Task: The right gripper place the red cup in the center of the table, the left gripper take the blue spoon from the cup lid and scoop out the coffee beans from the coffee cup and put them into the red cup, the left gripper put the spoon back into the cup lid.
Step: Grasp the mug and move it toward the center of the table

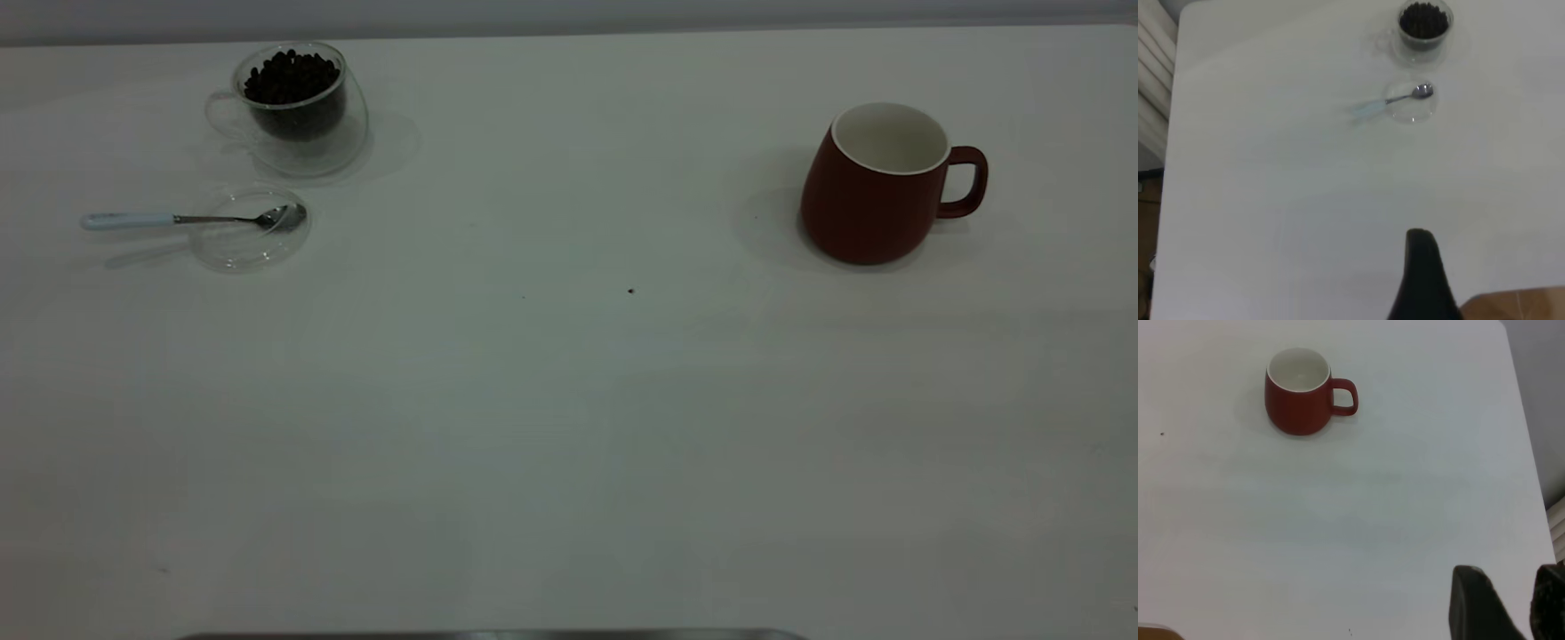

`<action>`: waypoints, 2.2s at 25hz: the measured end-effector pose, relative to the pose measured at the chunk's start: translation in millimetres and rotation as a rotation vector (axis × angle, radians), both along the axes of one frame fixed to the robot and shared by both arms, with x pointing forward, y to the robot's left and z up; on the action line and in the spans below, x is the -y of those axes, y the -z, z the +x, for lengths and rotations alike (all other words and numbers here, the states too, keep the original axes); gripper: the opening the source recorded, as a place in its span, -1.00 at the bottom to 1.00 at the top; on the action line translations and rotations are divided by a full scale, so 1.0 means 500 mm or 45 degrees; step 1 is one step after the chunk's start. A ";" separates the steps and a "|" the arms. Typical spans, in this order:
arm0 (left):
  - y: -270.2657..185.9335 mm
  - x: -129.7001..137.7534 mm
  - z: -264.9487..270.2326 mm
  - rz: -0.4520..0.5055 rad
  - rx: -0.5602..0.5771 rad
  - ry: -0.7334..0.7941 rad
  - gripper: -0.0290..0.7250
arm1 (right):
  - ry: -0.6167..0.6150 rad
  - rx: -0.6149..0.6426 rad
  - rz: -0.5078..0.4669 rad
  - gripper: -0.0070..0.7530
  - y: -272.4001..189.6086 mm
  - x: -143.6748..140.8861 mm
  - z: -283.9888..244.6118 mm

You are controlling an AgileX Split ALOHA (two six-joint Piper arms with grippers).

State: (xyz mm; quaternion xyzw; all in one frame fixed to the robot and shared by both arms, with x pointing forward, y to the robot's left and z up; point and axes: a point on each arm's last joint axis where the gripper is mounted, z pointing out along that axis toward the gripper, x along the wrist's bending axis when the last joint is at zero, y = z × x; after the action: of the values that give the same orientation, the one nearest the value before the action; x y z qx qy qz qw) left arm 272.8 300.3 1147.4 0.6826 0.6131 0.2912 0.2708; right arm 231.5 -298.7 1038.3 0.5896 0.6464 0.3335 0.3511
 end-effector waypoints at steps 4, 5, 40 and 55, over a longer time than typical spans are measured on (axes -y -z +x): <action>0.067 0.000 -0.043 -0.003 0.008 -0.003 0.66 | 0.000 0.000 0.000 -0.35 0.000 0.000 0.000; 0.082 0.000 -0.052 -0.006 0.015 -0.002 0.66 | 0.000 0.000 0.000 -0.35 0.000 0.000 0.000; 0.228 0.002 -0.076 -0.033 -0.024 -0.011 0.66 | 0.000 0.000 0.000 -0.35 0.000 0.000 0.000; 0.229 0.002 -0.091 -0.034 0.042 -0.011 0.66 | 0.000 0.000 0.000 -0.35 0.000 0.000 0.000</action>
State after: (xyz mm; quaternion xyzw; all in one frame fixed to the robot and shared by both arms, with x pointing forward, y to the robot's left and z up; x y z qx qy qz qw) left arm 227.5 299.2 1032.9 0.6715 0.6152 0.2953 0.2887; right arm 231.5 -298.7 1038.3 0.5896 0.6464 0.3335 0.3511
